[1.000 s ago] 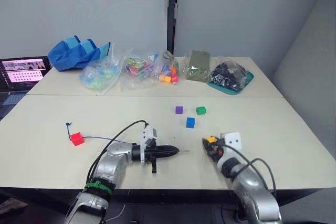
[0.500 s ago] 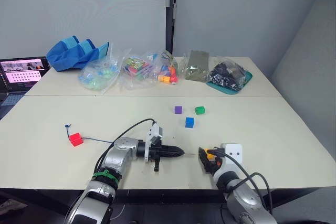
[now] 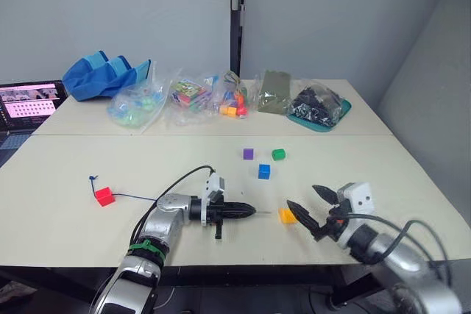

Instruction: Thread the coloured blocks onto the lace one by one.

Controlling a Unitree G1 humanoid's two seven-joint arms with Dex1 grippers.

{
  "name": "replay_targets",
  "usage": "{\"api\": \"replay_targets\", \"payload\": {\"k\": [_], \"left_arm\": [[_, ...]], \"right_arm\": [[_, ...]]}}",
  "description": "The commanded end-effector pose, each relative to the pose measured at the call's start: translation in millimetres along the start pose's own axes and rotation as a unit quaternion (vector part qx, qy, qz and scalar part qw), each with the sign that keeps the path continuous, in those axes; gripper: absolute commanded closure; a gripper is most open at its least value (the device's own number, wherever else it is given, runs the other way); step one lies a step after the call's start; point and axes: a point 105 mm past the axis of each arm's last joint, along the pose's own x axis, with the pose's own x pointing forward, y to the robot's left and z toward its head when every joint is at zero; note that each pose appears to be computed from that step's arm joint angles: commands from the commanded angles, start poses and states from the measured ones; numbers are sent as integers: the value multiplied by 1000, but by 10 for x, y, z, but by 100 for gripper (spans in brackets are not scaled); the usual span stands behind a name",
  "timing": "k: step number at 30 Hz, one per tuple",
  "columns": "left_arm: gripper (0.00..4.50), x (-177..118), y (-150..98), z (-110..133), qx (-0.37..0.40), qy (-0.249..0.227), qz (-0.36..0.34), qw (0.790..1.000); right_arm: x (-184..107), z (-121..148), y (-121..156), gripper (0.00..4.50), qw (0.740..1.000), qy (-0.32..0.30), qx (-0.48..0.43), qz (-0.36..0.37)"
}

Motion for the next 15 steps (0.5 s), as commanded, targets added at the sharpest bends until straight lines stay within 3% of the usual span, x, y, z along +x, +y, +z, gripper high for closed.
{"api": "replay_targets", "payload": {"k": [1,5,8,10,12,15], "left_arm": [[450,-34,-3,-13,2,-10,21,1000],[450,-20,-80,-91,7,-4,30,1000],[450,-38,-85,-92,7,-8,43,999],[450,-76,-102,-94,7,-11,53,998],[450,-102,-116,-92,9,-12,60,998],[450,-138,-134,-80,9,-13,69,998]], "right_arm": [[-7,133,-75,3,992,21,-68,102],[48,73,-114,3,952,117,-182,216],[97,88,-106,3,928,147,-222,260],[155,21,-61,3,899,189,-258,299],[201,-44,-49,3,881,216,-279,316],[315,-48,-62,3,878,215,-296,308]]}}
